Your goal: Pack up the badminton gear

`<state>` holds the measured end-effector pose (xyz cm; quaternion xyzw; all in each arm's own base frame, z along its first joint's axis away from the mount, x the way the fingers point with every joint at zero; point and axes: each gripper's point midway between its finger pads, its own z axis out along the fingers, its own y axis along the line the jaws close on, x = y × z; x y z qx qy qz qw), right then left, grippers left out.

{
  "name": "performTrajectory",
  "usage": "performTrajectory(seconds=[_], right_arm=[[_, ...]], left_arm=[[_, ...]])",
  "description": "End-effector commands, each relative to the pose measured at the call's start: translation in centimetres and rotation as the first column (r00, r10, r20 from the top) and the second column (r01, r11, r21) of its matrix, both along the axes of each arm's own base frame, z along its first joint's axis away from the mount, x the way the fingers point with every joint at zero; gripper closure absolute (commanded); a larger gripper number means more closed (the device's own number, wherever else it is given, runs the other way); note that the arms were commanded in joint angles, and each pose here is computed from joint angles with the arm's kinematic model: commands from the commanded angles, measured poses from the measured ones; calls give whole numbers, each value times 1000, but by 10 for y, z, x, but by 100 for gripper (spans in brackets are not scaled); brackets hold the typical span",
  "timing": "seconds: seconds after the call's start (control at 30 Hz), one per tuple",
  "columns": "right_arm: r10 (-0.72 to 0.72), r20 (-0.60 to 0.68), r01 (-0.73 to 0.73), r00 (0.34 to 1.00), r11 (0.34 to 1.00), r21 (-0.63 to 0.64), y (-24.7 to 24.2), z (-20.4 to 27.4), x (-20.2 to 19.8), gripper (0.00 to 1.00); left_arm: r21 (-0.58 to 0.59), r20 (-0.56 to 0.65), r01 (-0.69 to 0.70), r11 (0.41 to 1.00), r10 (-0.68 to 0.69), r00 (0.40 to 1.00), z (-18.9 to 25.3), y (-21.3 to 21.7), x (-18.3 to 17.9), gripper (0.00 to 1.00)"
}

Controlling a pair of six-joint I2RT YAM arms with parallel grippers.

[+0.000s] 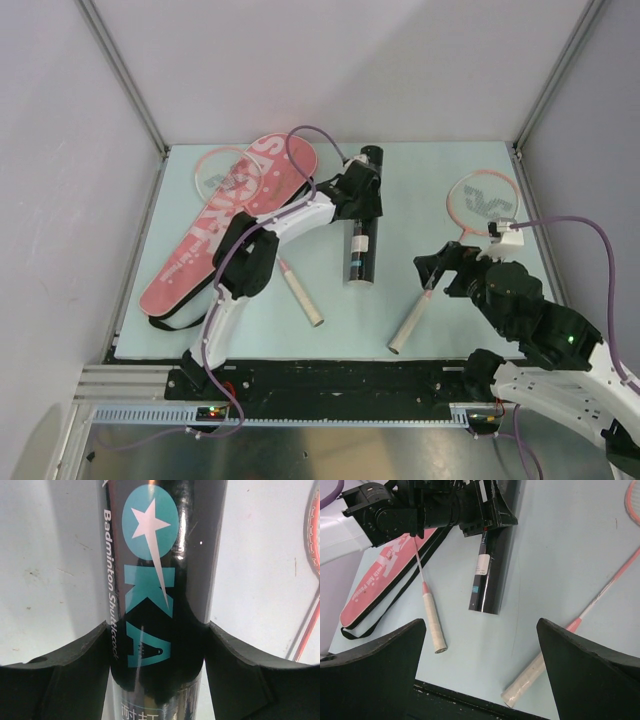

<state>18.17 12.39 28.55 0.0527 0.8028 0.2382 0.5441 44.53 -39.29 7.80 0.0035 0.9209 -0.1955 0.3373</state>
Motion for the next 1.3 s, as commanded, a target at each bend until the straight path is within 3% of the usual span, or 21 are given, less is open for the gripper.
performTrajectory(seconds=[0.0, 0.13, 0.33, 0.6, 0.87, 1.03, 1.27], right_arm=[[10, 10, -10, 1000, 1000, 8, 8, 3, 5, 1], [21, -8, -21, 1000, 1000, 2, 17, 0, 10, 1], [63, -54, -63, 997, 998, -11, 43, -12, 19, 0], [258, -76, -261, 963, 965, -36, 107, -38, 34, 4], [472, -170, -481, 865, 877, -13, 188, -101, 43, 24], [557, -237, -574, 796, 819, -5, 234, -148, 44, 40], [556, -310, -610, 771, 785, -110, 273, -197, 49, 35]], left_arm=[[-74, 70, 27, 997, -21, 997, 37, -4, 16, 29], [-53, 133, 104, 993, -96, 986, 66, -1, 10, 18], [-36, 182, 86, 996, -79, 980, 100, 33, 2, 4], [149, 280, -7, 989, -35, 959, 139, 134, -31, 5], [332, 317, -195, 923, 85, 945, 157, 258, -103, 7], [232, 348, -287, 929, 197, 917, 159, 292, -143, 7], [22, 258, -429, 903, 410, 875, 135, 317, -164, 13]])
